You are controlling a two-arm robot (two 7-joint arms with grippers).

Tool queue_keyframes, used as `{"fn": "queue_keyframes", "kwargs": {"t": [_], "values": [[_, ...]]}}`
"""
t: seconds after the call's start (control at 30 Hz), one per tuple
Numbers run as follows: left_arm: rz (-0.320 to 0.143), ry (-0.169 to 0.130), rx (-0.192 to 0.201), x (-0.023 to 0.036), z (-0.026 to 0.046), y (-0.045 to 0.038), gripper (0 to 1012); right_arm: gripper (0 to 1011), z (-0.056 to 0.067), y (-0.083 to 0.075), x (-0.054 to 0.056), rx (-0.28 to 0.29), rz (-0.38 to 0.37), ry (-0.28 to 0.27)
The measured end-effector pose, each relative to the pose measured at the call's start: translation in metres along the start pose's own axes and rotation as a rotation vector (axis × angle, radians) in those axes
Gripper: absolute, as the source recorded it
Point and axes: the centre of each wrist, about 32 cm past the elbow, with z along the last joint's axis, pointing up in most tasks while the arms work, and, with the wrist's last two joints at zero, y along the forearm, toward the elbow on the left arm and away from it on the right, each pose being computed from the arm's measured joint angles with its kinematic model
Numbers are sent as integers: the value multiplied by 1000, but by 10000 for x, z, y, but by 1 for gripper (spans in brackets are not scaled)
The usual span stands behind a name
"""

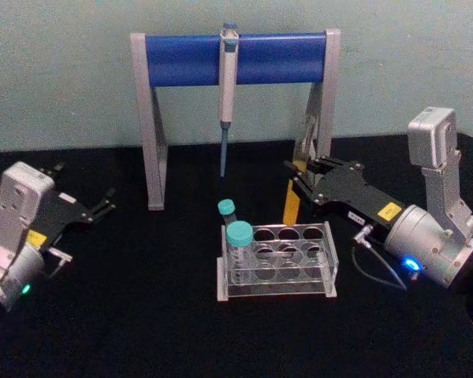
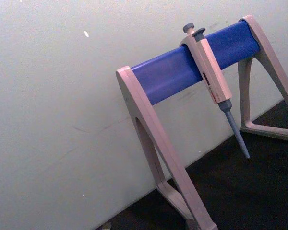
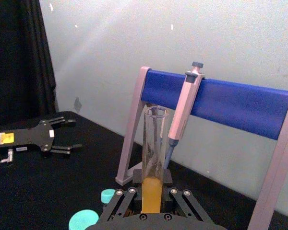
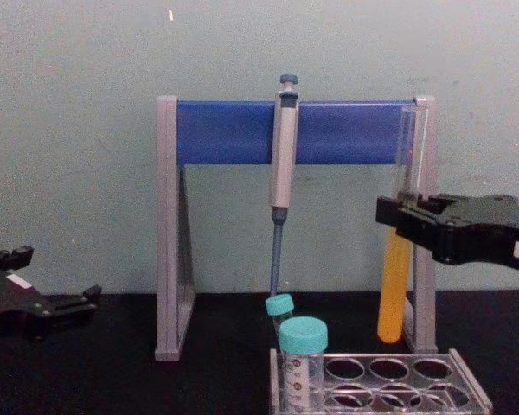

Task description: Pick up the test tube from the test tube rack, shake it, then place it back into the test tube rack.

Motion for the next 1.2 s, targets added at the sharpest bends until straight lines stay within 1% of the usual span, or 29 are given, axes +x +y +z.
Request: {"fn": "queue_keyframes", "kwargs": {"t": [0.43, 1.2], "values": [[0, 0, 0, 0, 0, 0, 1002, 229, -90, -13, -26, -22, -7, 16], [0, 0, 0, 0, 0, 0, 1002, 229, -212, -21, -60, -45, -12, 16]]}}
